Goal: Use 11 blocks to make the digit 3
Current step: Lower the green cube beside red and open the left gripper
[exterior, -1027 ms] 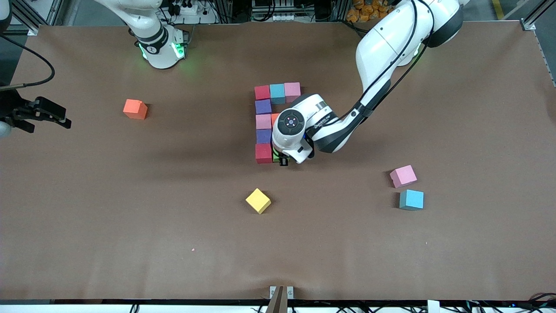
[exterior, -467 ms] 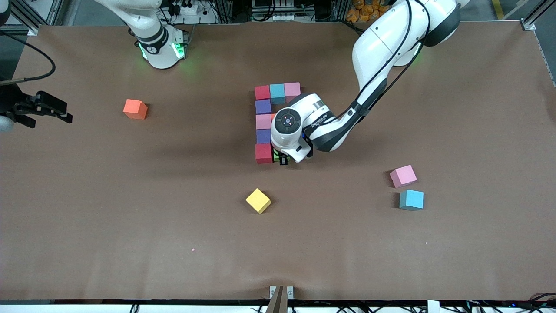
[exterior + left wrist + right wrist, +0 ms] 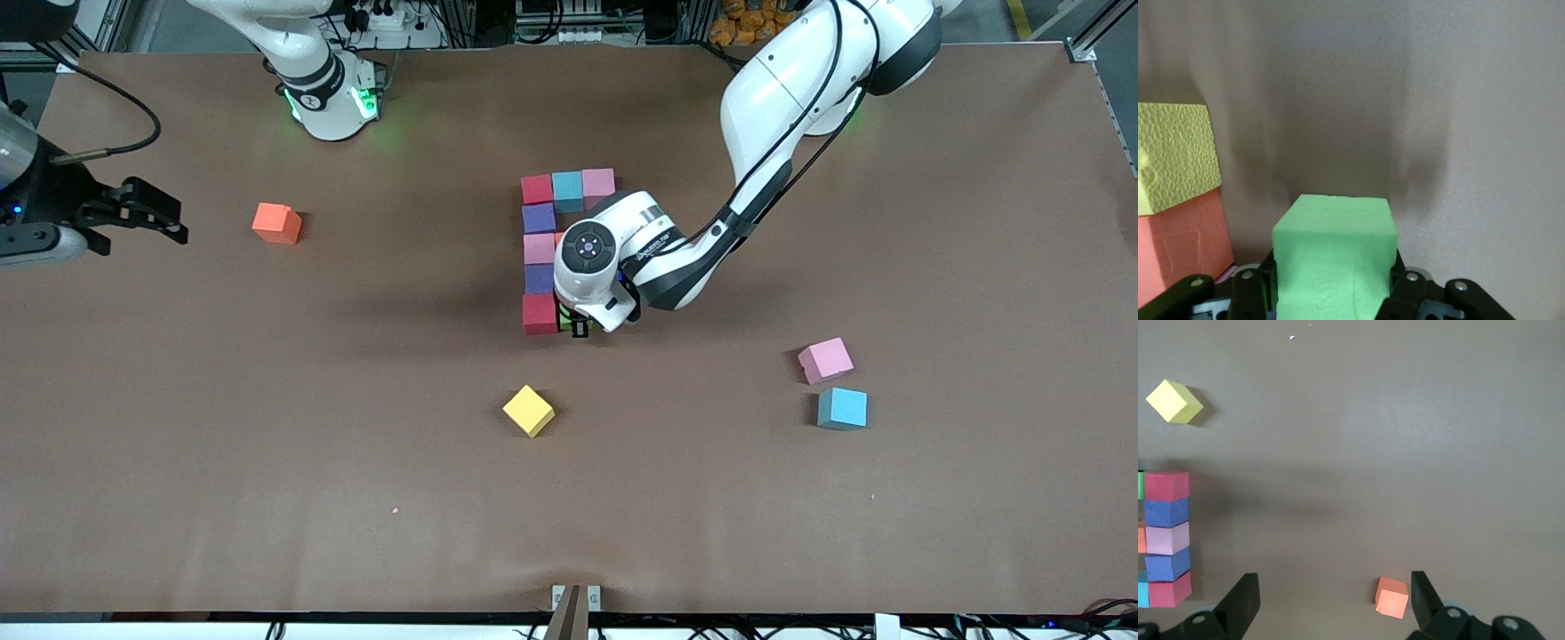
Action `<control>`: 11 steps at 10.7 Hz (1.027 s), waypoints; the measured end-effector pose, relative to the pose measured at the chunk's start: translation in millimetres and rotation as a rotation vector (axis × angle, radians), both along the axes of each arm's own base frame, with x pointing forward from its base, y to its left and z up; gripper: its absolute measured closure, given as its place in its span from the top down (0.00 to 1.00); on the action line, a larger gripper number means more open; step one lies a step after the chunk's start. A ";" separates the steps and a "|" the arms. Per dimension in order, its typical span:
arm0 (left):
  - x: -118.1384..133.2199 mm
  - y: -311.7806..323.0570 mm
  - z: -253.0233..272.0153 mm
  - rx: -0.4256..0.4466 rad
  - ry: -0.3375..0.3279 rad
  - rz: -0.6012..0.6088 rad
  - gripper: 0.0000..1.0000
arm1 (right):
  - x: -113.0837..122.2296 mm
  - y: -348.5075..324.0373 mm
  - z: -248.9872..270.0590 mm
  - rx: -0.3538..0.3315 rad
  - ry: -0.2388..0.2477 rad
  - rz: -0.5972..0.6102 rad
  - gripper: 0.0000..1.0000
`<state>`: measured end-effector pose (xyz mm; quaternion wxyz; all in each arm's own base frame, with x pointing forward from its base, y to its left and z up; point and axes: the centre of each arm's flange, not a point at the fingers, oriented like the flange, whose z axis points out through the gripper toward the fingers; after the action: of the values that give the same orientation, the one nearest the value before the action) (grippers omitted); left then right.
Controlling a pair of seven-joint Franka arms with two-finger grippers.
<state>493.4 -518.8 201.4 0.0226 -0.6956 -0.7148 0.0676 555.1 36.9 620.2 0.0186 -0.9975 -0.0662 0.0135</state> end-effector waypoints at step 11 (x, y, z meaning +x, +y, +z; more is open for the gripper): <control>15.6 -3.7 44.9 -0.042 -0.070 0.008 1.00 | 1.3 -1.0 -4.0 -0.016 0.009 -0.047 1.00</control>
<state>509.0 -522.6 246.3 -0.0172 -0.6949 -0.7165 0.0582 556.4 35.9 616.2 0.0114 -0.9989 -0.0428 0.0180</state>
